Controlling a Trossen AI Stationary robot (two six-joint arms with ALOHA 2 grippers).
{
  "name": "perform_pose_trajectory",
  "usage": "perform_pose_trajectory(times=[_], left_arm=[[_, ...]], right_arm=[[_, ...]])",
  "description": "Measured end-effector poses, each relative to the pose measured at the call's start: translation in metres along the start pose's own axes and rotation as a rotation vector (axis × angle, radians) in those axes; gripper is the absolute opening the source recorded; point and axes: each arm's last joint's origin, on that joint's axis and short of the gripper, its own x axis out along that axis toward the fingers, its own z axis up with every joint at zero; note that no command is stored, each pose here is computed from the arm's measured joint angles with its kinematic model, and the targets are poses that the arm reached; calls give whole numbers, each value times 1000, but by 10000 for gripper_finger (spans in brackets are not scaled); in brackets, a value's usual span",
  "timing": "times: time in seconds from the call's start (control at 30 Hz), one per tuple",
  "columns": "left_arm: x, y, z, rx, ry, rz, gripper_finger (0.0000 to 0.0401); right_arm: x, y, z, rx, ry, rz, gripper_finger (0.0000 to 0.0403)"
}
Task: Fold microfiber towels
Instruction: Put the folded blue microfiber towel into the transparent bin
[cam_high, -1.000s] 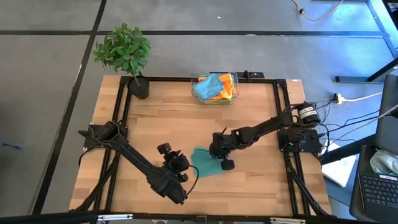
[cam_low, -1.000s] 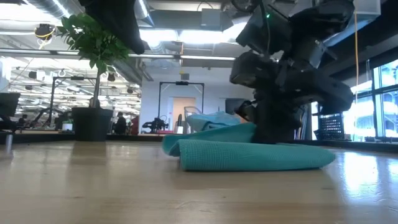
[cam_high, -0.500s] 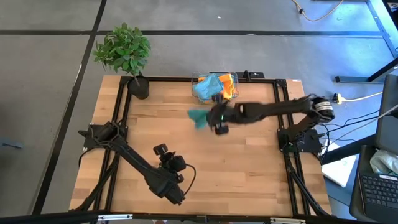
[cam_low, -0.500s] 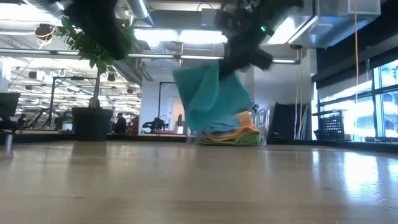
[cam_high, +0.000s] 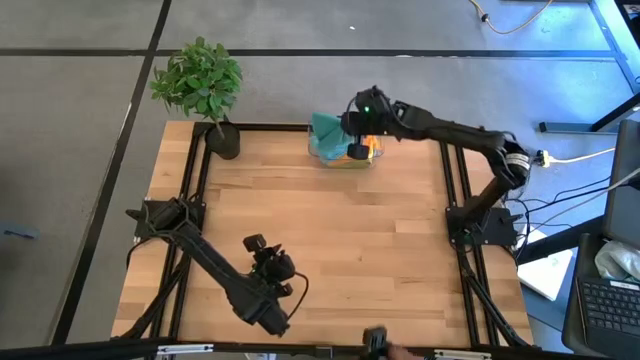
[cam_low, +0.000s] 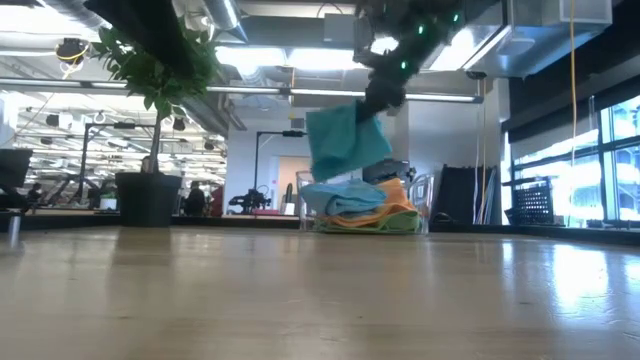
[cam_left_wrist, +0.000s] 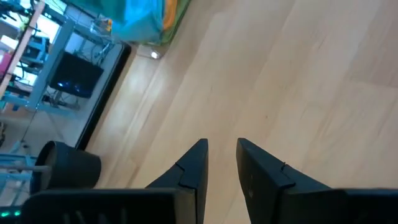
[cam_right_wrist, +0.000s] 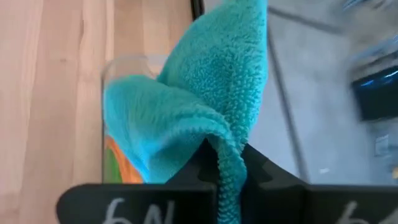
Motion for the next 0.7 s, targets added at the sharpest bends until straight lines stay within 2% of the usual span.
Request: perform_pose_trajectory(times=[0.1, 0.27, 0.4, 0.53, 0.7], left_arm=[[0, 0, 1, -11, -24, 8, 76], [1, 1, 3, -25, -68, 24, 76], [1, 1, 3, -21, -89, 31, 76], [2, 2, 4, -29, -95, 36, 77], [5, 3, 7, -42, -89, 43, 76]], right_arm=[[30, -18, -26, 75, 56, 52, 16], [81, -40, -78, 170, 216, 62, 30], [103, -47, -109, 246, 295, 77, 19], [107, -52, -118, 285, 302, 83, 18], [102, -55, -114, 291, 290, 69, 74]])
